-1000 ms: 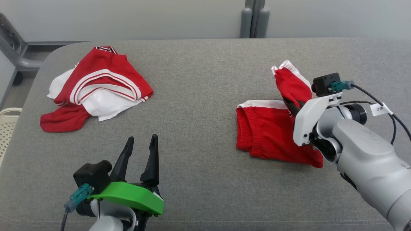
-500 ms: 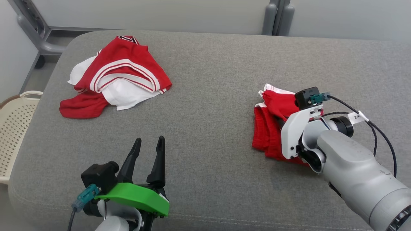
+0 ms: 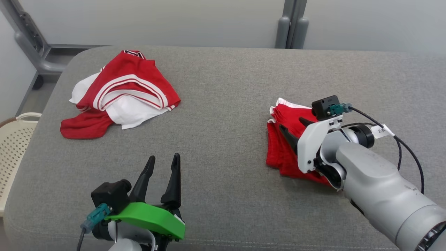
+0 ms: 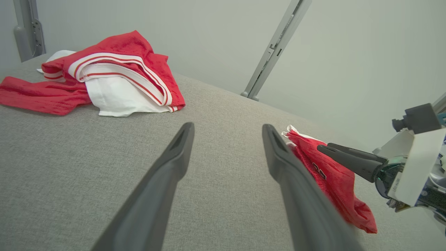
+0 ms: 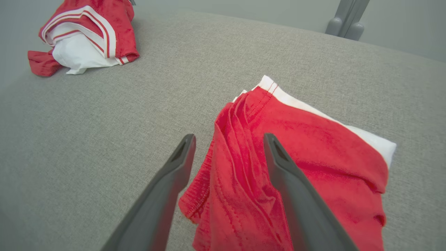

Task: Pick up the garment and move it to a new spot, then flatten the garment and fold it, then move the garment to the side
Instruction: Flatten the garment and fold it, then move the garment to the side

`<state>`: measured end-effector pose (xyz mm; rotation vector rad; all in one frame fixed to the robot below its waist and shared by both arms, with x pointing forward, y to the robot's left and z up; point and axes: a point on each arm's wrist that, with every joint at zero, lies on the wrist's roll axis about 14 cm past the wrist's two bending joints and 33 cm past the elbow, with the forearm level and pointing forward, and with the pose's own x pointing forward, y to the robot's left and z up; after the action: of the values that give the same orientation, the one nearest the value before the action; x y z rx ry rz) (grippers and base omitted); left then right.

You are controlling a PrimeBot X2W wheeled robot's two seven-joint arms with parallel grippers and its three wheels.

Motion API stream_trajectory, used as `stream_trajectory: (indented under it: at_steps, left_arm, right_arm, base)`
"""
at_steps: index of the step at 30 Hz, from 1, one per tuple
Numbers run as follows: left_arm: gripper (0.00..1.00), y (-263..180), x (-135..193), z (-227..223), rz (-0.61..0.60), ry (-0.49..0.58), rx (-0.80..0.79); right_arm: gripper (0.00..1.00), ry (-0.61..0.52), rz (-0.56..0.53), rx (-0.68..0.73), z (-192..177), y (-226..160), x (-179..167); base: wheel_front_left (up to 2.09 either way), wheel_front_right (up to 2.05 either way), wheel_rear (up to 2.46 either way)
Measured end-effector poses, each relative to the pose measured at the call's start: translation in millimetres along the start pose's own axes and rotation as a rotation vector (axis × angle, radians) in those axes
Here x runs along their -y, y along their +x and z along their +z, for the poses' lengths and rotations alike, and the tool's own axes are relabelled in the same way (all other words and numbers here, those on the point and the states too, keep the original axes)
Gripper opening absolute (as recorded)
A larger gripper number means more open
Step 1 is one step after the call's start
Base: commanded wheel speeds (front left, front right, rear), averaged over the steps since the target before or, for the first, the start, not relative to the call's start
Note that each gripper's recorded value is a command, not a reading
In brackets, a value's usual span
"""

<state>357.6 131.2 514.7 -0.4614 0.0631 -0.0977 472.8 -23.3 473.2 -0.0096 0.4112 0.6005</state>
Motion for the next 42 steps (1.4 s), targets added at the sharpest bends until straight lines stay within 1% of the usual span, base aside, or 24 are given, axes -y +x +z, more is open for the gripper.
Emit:
stream_trajectory:
  at_steps: [3, 8, 13, 17, 18, 19, 20, 21, 22, 23, 32, 37, 41, 42]
  left_arm:
    - [1.0, -2, 8, -3, -0.02, -0.003, -0.009]
    - [1.0, -2, 28, -8, -0.08, -0.007, -0.024]
    - [1.0, -4, 50, -21, -0.135, -0.023, -0.063]
    - [1.0, -3, 56, -27, -0.154, -0.022, -0.084]
    - [1.0, -3, 56, -29, -0.155, -0.023, -0.089]
    - [1.0, -3, 56, -31, -0.155, -0.023, -0.096]
    - [1.0, -2, 56, -32, -0.153, -0.023, -0.101]
    - [1.0, -2, 55, -33, -0.151, -0.021, -0.104]
    - [1.0, -2, 53, -33, -0.148, -0.019, -0.103]
    - [1.0, -1, 51, -32, -0.142, -0.016, -0.102]
    - [1.0, 1, 26, -20, -0.07, 0.005, -0.075]
    - [1.0, -1, 12, -15, -0.027, 0.012, -0.061]
    - [1.0, -3, 2, -13, 0.008, 0.014, -0.056]
    - [1.0, -3, 2, -13, 0.008, 0.014, -0.056]
  right_arm:
    - [1.0, 0.001, -0.039, 0.067, 16, -14, 18]
    - [1.0, 0.016, -0.154, 0.165, 32, -47, 65]
    - [1.0, 0.065, -0.271, 0.193, 17, -79, 105]
    - [1.0, 0.108, -0.299, 0.191, -1, -87, 111]
    - [0.76, 0.118, -0.298, 0.189, -6, -86, 110]
    - [0.43, 0.132, -0.295, 0.187, -10, -84, 108]
    - [0.26, 0.142, -0.289, 0.187, -13, -81, 105]
    - [0.26, 0.151, -0.284, 0.185, -17, -79, 102]
    - [0.04, 0.16, -0.278, 0.18, -21, -76, 99]
    - [0.0, 0.168, -0.271, 0.178, -23, -72, 95]
    - [0.0, 0.214, -0.176, 0.114, -45, -33, 55]
    - [0.0, 0.214, -0.12, 0.065, -55, -13, 33]
    - [0.0, 0.195, -0.054, 0.051, -54, 1, 9]
    - [0.0, 0.195, -0.054, 0.051, -54, 1, 9]
  base:
    - [0.0, 0.0, 0.0]
    - [0.0, 0.0, 0.0]
    - [0.0, 0.0, 0.0]
    - [0.0, 0.0, 0.0]
    - [0.0, 0.0, 0.0]
    - [0.0, 0.0, 0.0]
    - [0.0, 0.0, 0.0]
    - [0.0, 0.0, 0.0]
    - [0.0, 0.0, 0.0]
    - [0.0, 0.0, 0.0]
    - [0.0, 0.0, 0.0]
    - [0.0, 0.0, 0.0]
    - [0.0, 0.0, 0.0]
    - [0.0, 0.0, 0.0]
